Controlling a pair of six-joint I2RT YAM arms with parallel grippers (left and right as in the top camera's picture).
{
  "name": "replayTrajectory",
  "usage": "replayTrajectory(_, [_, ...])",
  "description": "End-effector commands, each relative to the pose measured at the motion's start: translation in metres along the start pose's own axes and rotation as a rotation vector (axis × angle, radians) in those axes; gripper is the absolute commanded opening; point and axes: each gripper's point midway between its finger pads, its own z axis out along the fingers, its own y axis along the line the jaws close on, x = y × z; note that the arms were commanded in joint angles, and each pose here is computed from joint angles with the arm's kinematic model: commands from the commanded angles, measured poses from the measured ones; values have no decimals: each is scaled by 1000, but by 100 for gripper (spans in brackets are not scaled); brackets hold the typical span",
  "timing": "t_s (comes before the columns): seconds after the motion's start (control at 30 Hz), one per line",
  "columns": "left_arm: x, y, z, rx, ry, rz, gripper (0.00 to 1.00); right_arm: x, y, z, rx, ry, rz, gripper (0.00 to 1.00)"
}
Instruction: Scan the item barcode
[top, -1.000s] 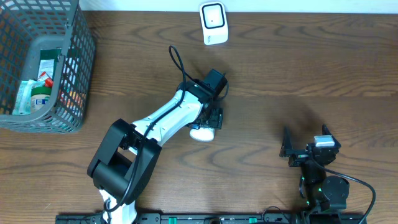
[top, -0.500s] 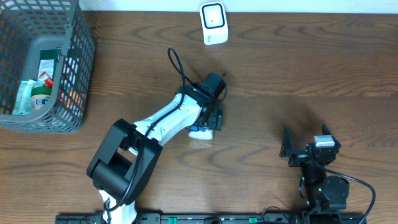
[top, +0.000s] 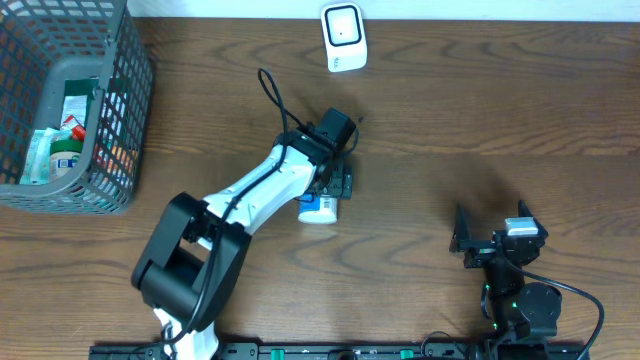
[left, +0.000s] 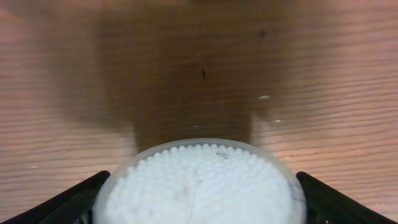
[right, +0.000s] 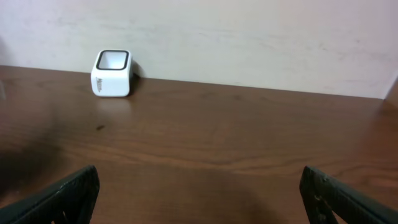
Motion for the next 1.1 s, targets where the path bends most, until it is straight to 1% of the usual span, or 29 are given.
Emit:
replayTrajectory(0.0, [-20, -2, -28, 6, -90, 14, 92, 0, 1, 0, -4, -1, 12, 99])
replayTrajectory(0.3, [1, 9, -28, -38, -7, 17, 92, 0, 1, 0, -4, -1, 12, 99])
replayTrajectory(0.53, [23, 20, -16, -71, 56, 22, 92, 0, 1, 0, -4, -1, 12, 99])
replayTrajectory(0.87, [33, 24, -8, -80, 74, 26, 86, 0, 1, 0, -4, -1, 12, 99])
replayTrajectory(1.0, [26, 20, -6, -61, 39, -8, 85, 0, 1, 0, -4, -1, 12, 99])
replayTrajectory(1.07, [20, 13, -5, -29, 21, -21, 85, 0, 1, 0, -4, -1, 12, 99])
